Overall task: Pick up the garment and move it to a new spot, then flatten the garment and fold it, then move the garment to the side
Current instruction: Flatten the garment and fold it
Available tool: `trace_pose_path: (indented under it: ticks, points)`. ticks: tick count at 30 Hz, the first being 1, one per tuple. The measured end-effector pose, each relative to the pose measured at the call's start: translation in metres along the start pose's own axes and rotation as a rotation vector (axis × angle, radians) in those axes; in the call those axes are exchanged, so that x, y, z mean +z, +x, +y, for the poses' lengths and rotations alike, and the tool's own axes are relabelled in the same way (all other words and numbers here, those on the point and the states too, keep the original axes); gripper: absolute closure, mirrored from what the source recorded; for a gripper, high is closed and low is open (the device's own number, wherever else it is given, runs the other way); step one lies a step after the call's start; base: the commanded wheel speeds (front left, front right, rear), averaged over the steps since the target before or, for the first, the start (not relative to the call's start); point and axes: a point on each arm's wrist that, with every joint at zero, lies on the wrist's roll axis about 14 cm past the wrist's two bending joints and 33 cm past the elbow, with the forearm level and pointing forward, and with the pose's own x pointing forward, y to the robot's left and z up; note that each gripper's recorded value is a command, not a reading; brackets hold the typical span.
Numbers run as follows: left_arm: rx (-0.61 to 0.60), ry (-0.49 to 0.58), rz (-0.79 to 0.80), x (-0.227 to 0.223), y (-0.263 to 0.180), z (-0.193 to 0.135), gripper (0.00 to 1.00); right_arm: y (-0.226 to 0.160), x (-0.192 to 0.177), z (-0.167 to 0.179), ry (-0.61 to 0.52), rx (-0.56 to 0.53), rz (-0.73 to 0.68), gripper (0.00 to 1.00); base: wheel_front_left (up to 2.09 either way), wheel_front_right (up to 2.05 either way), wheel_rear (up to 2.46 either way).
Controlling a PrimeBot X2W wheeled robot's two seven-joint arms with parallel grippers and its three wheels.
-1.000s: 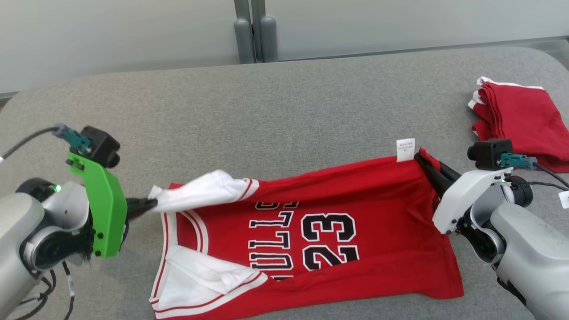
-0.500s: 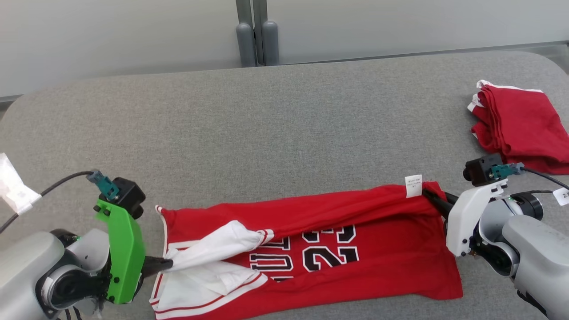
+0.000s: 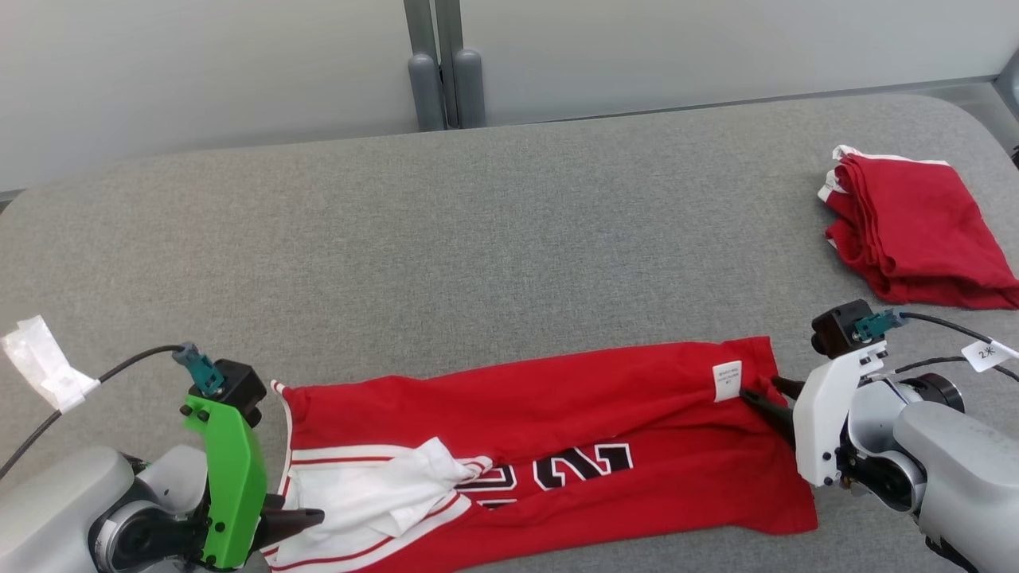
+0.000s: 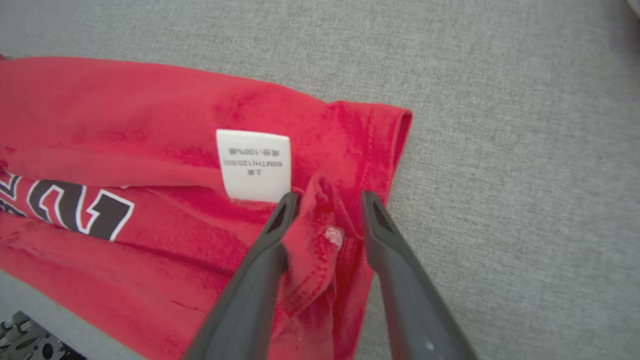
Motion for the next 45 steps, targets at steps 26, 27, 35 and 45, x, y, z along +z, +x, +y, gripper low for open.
trace_pose_path:
  ticks: [26,27,35,45]
  points:
    - [0.461,0.104,-1.097,0.103,-0.128,0.036,0.0,-0.092,0.12,-0.028,0.102,-0.121,-0.811,0.0,0.0,0.0,0.0]
    - [0.481,0.081,-1.111,0.1,-0.128,0.04,0.0,-0.096,0.121,-0.03,0.115,-0.138,-0.839,0.0,0.0,0.0,0.0]
    - [0.59,-0.065,-1.324,0.095,-0.148,0.043,0.0,-0.094,0.079,-0.019,0.178,-0.215,-0.849,0.0,0.0,0.0,0.0]
    - [0.591,-0.204,-1.348,0.057,-0.106,0.034,0.0,-0.074,0.04,-0.008,0.191,-0.234,-0.746,0.0,0.0,0.0,0.0]
